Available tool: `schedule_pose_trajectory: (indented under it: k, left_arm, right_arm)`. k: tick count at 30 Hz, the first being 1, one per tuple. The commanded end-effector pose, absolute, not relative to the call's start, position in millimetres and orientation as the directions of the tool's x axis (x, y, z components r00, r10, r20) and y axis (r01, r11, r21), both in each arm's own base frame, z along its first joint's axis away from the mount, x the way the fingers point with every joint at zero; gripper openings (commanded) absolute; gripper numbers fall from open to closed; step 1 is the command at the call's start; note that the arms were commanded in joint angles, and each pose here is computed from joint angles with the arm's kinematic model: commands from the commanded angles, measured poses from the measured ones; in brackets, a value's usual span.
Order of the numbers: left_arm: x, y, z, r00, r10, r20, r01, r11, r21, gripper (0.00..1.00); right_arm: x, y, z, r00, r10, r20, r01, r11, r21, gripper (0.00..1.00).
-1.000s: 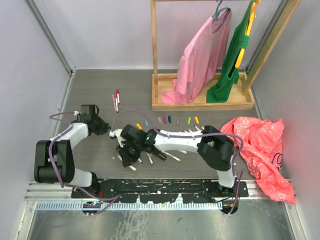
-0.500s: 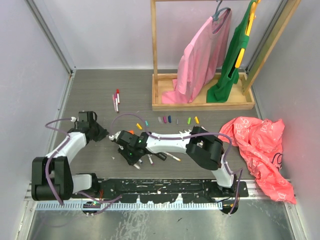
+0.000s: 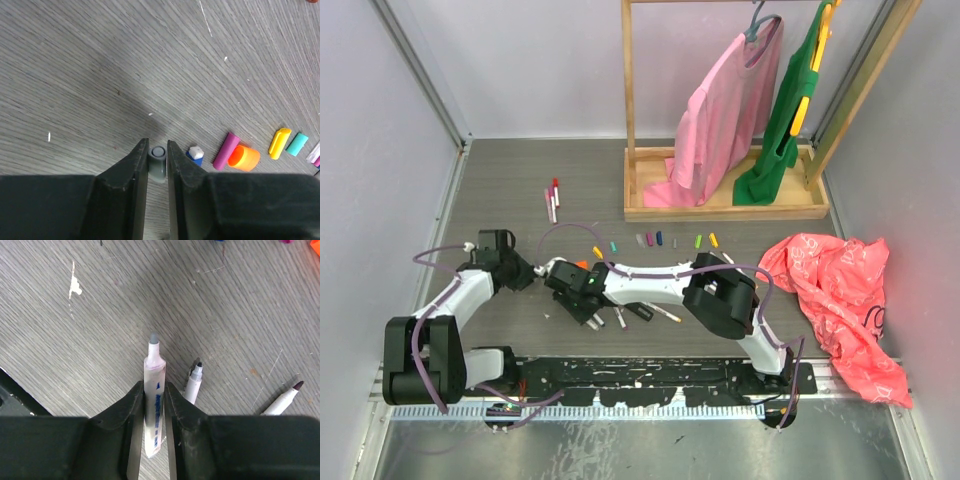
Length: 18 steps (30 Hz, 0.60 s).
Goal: Open the pen caps
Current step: Place the pen at the center of the board.
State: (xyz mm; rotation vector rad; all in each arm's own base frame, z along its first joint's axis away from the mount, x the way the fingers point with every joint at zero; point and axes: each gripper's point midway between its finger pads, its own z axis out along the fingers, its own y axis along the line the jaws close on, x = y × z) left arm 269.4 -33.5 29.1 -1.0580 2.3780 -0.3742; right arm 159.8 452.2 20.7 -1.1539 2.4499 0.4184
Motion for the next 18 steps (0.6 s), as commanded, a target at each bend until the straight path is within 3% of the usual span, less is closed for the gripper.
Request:
schedule_pose_trajectory:
  k: [1,13,18]
  left_arm:
    - [273,-34,31,-0.561,-0.755,-0.339,-0.603,0.653,-0.458,0.23]
    - [272,-36,29,-0.574,-0.748,-0.333,-0.597,0.661,-0.455,0.26]
    - [274,-38,45,-0.57,-0.743,-0.351,-0.57,0.665,-0.482,0.32]
  right_arm:
    - [166,458,28,-0.57,-0.654,-0.497,-0.779,0.623,0.073,0.29]
    - [162,460,25,-0.569,-0.663,-0.487,-0.788,0.609,0.092,0.32]
    - [166,468,57,-0.533,-0.65,-0.541,-0.809,0.578,0.103,0.33]
